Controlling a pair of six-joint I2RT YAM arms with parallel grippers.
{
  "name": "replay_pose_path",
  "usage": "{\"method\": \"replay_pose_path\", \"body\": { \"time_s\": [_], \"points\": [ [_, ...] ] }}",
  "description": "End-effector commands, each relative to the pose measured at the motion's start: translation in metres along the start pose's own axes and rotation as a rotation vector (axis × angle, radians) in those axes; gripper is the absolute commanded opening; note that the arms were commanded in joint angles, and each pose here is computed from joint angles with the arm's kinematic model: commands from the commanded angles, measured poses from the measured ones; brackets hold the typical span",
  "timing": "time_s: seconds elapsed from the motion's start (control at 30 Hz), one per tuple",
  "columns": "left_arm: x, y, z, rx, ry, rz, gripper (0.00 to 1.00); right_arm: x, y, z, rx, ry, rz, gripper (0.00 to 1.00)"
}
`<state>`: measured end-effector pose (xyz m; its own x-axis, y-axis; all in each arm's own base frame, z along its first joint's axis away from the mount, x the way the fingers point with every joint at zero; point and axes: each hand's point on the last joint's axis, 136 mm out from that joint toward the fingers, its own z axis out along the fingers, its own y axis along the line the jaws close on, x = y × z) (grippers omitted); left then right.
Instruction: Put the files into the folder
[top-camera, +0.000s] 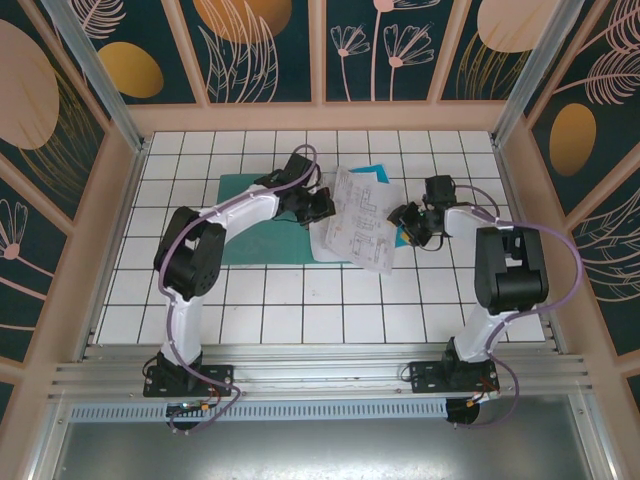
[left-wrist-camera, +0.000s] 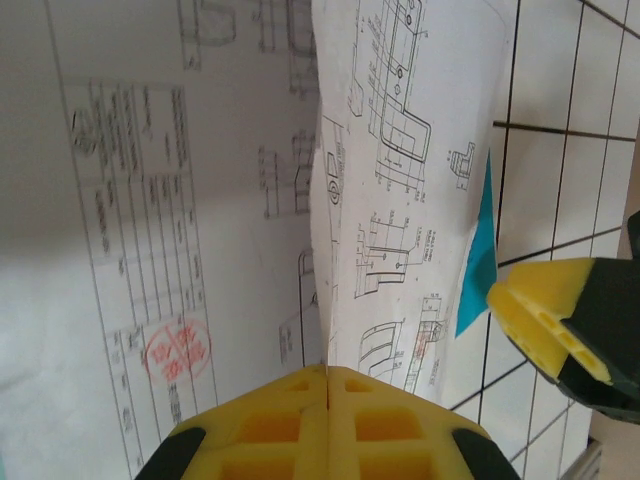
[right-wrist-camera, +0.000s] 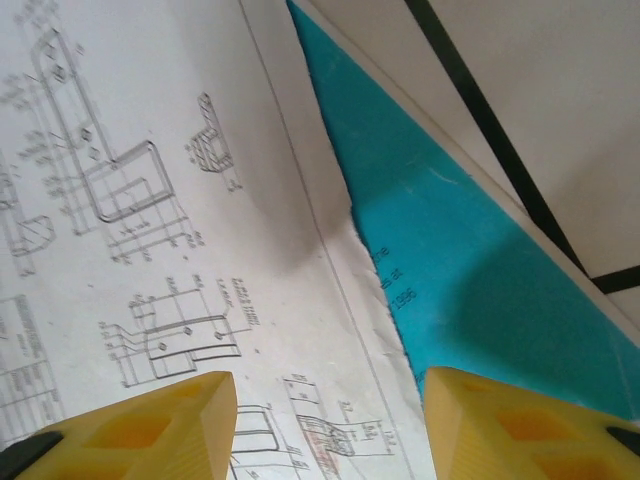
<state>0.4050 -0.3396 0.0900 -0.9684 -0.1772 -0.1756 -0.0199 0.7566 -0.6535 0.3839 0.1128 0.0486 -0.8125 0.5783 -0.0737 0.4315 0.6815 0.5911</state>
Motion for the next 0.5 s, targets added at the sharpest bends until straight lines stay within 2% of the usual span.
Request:
{"method": "replay_pose_path", "body": {
  "time_s": [0.0, 0.23, 0.47],
  "points": [
    [0.013, -0.005, -0.011, 0.039, 0.018, -0.057, 0.00, 0.014, -0.007, -0.011, 0.025, 0.007, -0.033, 0.53],
    [0.043, 0.012, -0.019, 0.043, 0.069, -0.202, 0.00, 0.049, -0.020, -0.018, -0.011, 0.089, -0.047, 0.54],
    [0.056, 0.010, -0.023, 0.123, 0.123, -0.368, 0.00, 0.085, -0.029, -0.023, -0.075, 0.184, -0.043, 0.56]
  ]
}}
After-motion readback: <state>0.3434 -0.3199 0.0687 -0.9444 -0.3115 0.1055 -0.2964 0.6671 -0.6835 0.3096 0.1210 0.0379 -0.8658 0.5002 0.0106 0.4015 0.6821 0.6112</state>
